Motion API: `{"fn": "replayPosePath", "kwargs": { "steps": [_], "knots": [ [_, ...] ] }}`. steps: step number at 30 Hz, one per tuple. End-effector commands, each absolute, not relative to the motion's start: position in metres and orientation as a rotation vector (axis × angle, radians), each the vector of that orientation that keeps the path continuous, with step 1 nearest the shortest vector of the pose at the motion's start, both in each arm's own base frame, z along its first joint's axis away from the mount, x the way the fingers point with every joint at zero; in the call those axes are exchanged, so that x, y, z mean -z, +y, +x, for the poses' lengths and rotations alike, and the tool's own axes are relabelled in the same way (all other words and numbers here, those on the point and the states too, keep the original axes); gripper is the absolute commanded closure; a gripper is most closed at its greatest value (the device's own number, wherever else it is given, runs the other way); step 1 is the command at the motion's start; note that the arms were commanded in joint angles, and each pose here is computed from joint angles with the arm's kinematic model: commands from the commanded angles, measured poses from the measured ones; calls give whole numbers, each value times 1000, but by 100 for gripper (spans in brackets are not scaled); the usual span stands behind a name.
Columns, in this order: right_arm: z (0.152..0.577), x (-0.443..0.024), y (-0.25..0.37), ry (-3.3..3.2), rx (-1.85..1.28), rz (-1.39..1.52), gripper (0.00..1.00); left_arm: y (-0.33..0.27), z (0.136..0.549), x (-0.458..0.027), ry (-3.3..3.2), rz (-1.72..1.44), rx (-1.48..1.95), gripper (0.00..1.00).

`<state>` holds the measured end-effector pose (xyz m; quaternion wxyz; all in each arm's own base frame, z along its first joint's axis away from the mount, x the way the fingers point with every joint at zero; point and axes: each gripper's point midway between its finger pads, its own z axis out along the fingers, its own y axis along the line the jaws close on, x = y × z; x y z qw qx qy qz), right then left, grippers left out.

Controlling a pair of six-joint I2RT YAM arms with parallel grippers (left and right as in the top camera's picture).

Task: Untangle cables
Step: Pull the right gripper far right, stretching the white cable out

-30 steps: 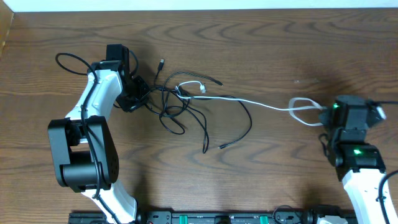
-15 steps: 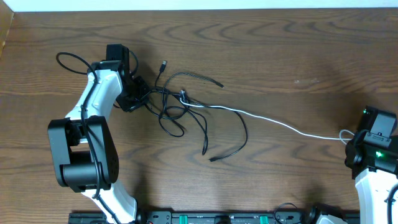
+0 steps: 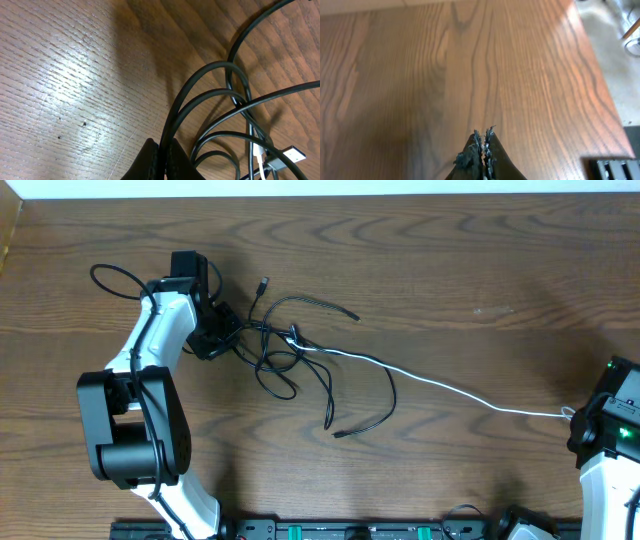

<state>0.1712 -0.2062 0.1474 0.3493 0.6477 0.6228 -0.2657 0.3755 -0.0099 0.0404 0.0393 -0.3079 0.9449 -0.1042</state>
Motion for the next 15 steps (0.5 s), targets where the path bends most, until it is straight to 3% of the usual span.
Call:
{"fn": "replayPosePath", "kwargs": {
  "steps": [1,3,4,6,9,15],
  "knots": [
    [199,-145,-195,1665,462,1661,83,-4,381,-51,2864,-920,297,92],
    [220,-140,-180,1745,290,1610,60,-4,381,-51,2865,-920,297,93],
    [229,-138,-172,1776,209,1590,42,-4,381,-51,2865,-920,297,92],
    [250,-137,-153,1866,37,1499,14,-4,381,-51,2865,-919,297,92],
    [273,-141,-129,1952,-154,1355,5,-4,381,-51,2865,-919,298,92],
    [298,-141,-75,2080,-474,1177,3,-10,381,-52,2872,-904,315,92]
  ]
}}
